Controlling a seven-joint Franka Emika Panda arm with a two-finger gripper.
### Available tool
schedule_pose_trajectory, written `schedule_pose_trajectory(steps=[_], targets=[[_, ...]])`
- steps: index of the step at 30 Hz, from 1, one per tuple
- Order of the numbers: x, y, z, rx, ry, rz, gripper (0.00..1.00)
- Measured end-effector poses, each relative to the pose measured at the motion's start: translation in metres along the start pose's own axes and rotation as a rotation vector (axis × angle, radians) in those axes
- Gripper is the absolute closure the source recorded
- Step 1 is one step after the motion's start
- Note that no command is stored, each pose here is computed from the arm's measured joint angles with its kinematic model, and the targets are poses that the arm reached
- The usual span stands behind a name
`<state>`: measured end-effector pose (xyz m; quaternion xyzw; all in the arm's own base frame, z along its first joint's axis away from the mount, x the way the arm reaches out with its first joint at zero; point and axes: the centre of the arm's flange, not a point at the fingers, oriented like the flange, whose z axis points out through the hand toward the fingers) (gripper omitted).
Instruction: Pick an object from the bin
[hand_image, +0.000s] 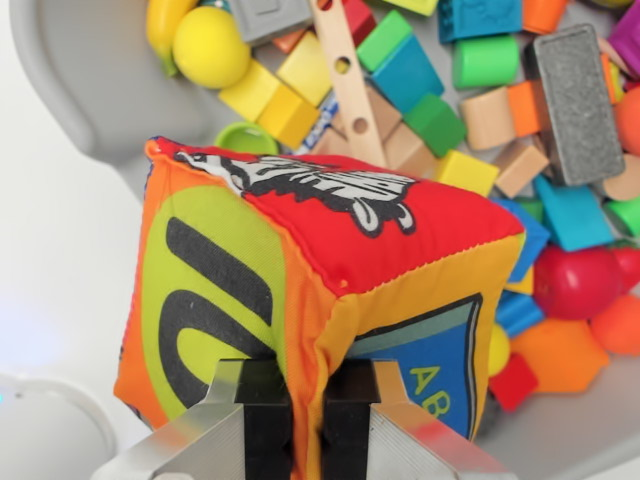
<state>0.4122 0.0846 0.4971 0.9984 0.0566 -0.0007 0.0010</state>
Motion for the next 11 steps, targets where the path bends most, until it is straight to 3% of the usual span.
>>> schedule_pose_trajectory(steps=[11], targets=[[0.0004,0.0000,0.0010,-0.0001,-0.0025,0.000,1.00]])
